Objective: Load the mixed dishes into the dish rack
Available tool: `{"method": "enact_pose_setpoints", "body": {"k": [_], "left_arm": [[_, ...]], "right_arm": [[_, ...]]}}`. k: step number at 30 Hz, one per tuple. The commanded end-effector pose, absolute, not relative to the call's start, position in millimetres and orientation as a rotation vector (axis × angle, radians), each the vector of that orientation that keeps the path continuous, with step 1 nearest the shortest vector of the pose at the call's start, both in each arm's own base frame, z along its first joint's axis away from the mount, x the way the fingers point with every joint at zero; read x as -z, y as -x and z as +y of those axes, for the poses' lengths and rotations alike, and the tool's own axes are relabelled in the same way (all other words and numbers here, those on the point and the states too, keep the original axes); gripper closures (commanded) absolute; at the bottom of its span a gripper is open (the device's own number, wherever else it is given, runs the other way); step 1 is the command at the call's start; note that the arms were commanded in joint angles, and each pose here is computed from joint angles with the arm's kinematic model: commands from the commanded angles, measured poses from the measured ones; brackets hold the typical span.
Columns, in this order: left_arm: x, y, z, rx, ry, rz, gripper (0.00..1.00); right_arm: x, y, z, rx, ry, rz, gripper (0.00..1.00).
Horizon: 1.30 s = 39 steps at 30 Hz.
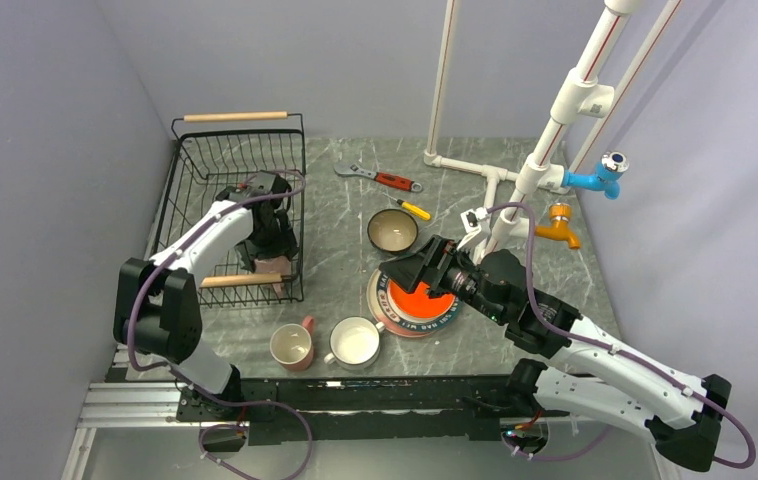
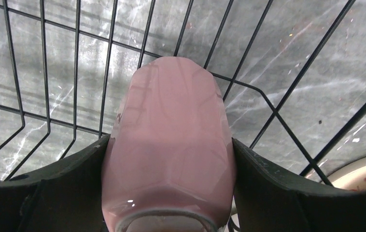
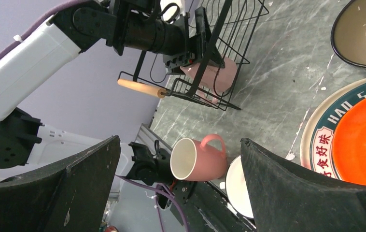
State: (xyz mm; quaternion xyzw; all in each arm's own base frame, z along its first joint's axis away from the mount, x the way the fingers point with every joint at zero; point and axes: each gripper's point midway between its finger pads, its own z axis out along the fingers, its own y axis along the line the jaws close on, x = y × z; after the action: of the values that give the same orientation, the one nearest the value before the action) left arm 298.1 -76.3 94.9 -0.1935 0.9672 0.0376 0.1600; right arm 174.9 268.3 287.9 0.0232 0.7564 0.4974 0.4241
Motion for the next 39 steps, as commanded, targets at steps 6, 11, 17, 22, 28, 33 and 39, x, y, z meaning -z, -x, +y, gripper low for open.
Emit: {"method": "enact_pose_setpoints", "body": {"k": [6,11,17,22,28,33,39], "left_arm": [[-111.4,-293.3,-102.8,0.155,0.365,2.727,1.0],[-108.2,-289.5,-103.6,0.16,0.304,2.753,1.0],[-102.3,-279.6,-103.8,0.167,0.237,2.799,0.98],[-101.4,-270.9,-102.8,0.18,0.193,2.807,0.7],[-113.8,-270.4,-107.2,0.228,0.186,2.78,0.46],[-114.2,-271.4,-103.8,0.191,0.213,2.795,0.45],[-111.5,-269.2,-100.0,0.147,0.284,2.82,0.35]], "right_arm": [[-295.8,-177.1,274.2,-1.287,-0.072,1.861,0.05],[-295.3,-176.3,272.2,-1.286,-0.08,1.863,0.06],[-295.7,-177.6,268.0,-1.275,-0.095,1.852,0.06],[-291.8,-178.1,271.4,-1.273,-0.087,1.866,0.06],[-281.1,-182.1,282.4,-1.235,-0.025,1.905,0.07],[-275.4,-181.3,302.9,-1.232,0.075,1.969,0.09],[-267.5,-180.8,330.0,-1.259,0.133,1.998,0.09]]}}
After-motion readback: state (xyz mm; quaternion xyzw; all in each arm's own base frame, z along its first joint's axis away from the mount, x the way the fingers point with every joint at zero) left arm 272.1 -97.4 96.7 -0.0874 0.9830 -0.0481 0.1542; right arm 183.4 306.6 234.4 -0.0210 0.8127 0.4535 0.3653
